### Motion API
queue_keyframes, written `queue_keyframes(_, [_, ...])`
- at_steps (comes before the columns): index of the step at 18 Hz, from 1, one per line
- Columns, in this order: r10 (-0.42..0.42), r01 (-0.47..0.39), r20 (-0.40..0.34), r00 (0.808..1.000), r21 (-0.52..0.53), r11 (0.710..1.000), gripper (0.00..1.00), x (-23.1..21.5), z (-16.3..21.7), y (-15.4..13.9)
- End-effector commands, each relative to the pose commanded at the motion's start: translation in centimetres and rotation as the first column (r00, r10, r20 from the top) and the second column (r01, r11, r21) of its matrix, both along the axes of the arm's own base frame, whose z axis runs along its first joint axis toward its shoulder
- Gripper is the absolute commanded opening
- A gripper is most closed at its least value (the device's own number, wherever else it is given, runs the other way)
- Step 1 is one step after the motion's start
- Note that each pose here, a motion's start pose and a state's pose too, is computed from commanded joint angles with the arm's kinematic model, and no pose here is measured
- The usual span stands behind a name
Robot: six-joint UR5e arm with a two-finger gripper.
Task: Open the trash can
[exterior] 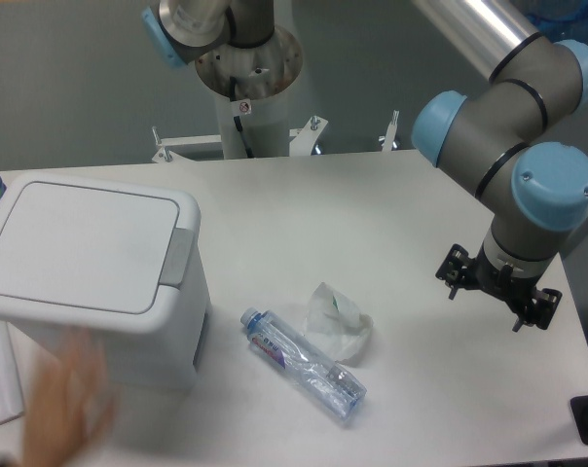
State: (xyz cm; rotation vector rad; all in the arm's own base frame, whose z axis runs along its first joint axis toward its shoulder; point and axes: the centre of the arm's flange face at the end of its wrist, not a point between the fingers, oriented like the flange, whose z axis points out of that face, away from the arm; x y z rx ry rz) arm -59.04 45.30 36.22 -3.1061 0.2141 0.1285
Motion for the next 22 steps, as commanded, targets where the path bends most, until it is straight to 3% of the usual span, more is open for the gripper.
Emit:
queue_keyframes(10, [0.002, -0.002, 0.003, 1.0, 0.015, 1.0, 1.0, 0.6, 0.4, 0.6])
queue_keyframes(15, [0.126, -0.127, 0.015, 0.992, 0.119, 0.985, 1.0, 4.2, 4.4, 3.2])
queue_keyframes(17, [0.164, -0.172, 0.055, 0.985, 0.222, 0.96, 1.0, 7.7, 8.2, 4.6])
queue_keyframes(22, [0.191, -0.237, 0.15, 0.97, 0.419, 0.876, 1.0, 15.2, 15.0, 4.5])
